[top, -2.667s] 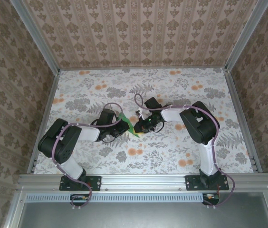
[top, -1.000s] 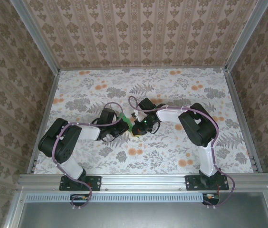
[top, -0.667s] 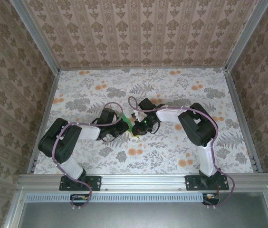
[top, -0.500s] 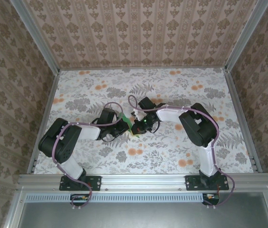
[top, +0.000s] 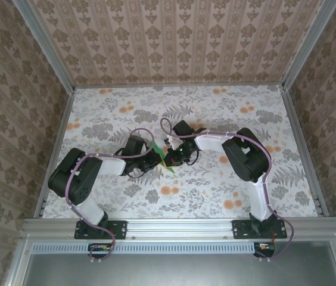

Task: Fold a paper plane with a square sheet of paper (pick it up from the middle)
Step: Fold the wing for the fifth time at the center of the table.

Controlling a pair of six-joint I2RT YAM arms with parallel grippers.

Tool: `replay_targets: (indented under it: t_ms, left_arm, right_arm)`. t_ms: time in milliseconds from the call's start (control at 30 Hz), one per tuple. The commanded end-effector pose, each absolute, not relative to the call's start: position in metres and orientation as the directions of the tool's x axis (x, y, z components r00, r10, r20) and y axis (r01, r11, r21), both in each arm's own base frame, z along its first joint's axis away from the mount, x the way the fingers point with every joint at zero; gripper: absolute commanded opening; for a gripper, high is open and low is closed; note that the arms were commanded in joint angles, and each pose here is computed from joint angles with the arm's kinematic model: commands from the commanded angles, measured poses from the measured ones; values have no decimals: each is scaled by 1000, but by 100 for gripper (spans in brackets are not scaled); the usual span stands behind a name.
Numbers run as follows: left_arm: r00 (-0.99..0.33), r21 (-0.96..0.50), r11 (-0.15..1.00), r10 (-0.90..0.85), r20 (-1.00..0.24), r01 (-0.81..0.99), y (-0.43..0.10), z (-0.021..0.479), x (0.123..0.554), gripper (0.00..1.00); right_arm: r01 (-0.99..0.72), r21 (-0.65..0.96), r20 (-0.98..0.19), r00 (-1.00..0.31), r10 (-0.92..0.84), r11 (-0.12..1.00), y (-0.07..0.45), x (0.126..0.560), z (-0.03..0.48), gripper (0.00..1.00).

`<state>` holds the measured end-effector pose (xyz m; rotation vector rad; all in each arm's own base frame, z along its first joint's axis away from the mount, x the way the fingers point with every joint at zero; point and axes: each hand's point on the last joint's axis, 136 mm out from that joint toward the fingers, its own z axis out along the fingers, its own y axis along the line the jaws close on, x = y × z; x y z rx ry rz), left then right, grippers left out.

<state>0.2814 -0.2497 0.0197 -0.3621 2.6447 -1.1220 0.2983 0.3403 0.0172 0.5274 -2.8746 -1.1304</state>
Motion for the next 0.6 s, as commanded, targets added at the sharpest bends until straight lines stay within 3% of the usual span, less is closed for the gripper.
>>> replay_targets:
  t_ms: [0,200,567]
  left_arm:
    - [-940,-637,746,-327,-98,-193,-233,-7,272,6]
    - [-937,-592,773,-339,-80,-228,-225,-15,268,0]
    - [-932,-560,782,-360,-50,-272,-217,-26,263,0]
  right_arm:
    - [-255,617,-21,-951,-308,745,322,284,-3,0]
    - [-259,596,19,-942,-336,760,309,268,-5,0]
    - [-233,582,100,-930,-354,779,282,226,-8,0]
